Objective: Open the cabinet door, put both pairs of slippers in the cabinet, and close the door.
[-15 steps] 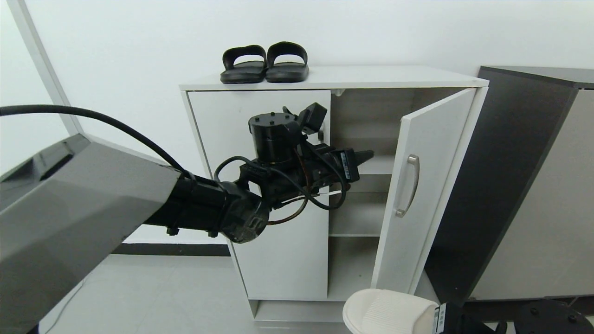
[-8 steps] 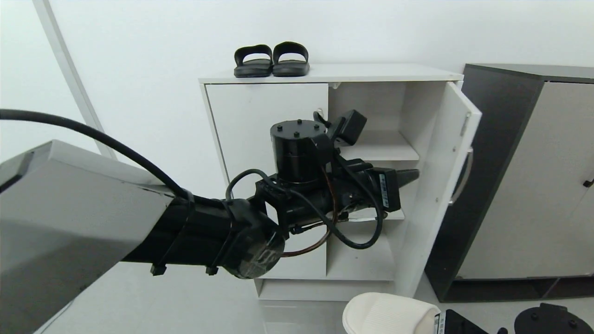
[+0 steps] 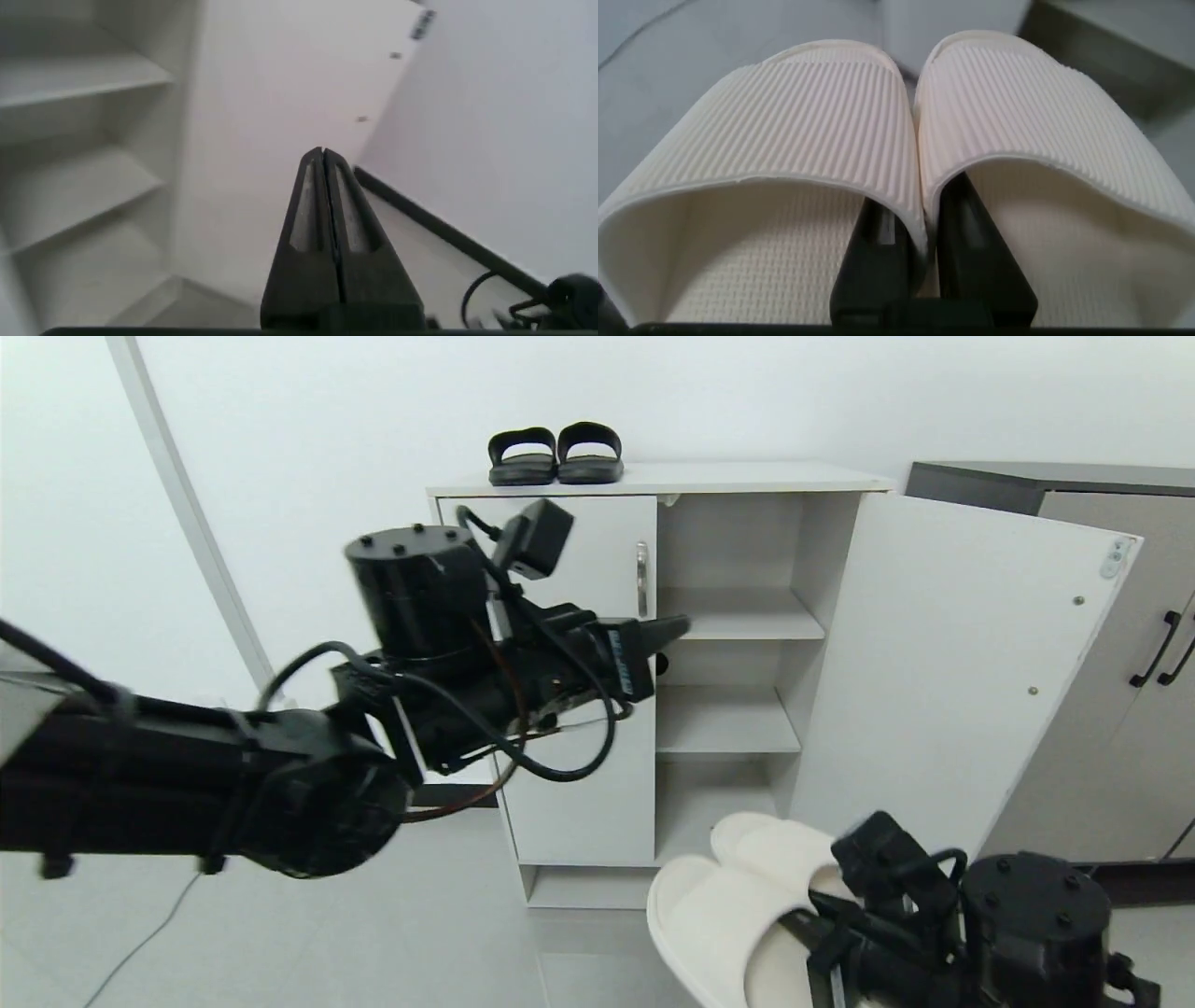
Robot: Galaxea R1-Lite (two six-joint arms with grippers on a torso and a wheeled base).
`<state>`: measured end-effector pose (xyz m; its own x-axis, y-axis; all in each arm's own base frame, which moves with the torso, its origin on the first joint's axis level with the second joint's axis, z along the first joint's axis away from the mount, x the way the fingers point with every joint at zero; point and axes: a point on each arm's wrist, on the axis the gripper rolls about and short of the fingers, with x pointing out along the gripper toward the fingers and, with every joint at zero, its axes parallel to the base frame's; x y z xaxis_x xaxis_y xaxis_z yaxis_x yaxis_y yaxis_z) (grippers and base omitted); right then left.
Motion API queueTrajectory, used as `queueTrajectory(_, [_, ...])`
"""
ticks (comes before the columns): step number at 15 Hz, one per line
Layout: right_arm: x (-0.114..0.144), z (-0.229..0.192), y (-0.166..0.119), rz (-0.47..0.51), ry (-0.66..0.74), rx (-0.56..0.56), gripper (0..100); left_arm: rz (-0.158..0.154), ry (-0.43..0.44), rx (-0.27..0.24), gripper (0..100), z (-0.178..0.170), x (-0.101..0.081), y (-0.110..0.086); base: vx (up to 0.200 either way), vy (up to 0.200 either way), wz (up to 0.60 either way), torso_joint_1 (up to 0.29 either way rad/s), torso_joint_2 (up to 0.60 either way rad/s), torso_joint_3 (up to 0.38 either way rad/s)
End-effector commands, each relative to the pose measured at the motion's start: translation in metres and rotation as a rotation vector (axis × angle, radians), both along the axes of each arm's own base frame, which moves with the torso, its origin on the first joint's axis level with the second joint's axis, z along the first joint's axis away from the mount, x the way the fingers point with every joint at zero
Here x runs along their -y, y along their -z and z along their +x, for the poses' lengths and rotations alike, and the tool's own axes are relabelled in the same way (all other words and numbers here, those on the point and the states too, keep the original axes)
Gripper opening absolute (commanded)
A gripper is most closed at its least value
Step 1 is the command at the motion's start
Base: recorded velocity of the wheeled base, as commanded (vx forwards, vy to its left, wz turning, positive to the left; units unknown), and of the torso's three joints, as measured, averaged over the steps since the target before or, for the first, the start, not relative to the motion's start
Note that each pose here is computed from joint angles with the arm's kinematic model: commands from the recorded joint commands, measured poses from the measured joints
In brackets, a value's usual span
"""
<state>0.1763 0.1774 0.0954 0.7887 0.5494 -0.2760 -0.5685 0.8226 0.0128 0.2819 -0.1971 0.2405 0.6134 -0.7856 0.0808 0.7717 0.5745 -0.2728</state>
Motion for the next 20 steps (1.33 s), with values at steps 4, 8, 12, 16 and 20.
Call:
queueTrajectory(4, [-0.030,0.068,0.001,0.047,0.359,0.080,0,0.145,-0.562,0.023,0,-0.183,-0.156,-0.041,0.000,0.000,0.00,0.000,0.00,0.000])
queueTrajectory(8, [-0.028,0.082,0.012,0.017,0.441,0.076,0,0.280,-0.999,0.025,0,-0.271,-0.202,0.022,0.000,0.000,0.00,0.000,0.00,0.000])
queueTrajectory(12, [-0.028,0.083,0.014,0.014,0.446,0.073,0,0.304,-1.279,-0.022,0,-0.304,-0.201,0.107,0.000,0.000,0.00,0.000,0.00,0.000])
queueTrajectory(16, [-0.028,0.083,0.014,0.013,0.444,0.072,0,0.340,-1.139,-0.015,0,-0.298,-0.198,0.158,0.000,0.000,0.00,0.000,0.00,0.000])
queueTrajectory(20, [-0.028,0.082,0.018,0.005,0.441,0.066,0,0.397,-0.945,-0.012,0,-0.298,-0.194,0.163,0.000,0.000,0.00,0.000,0.00,0.000])
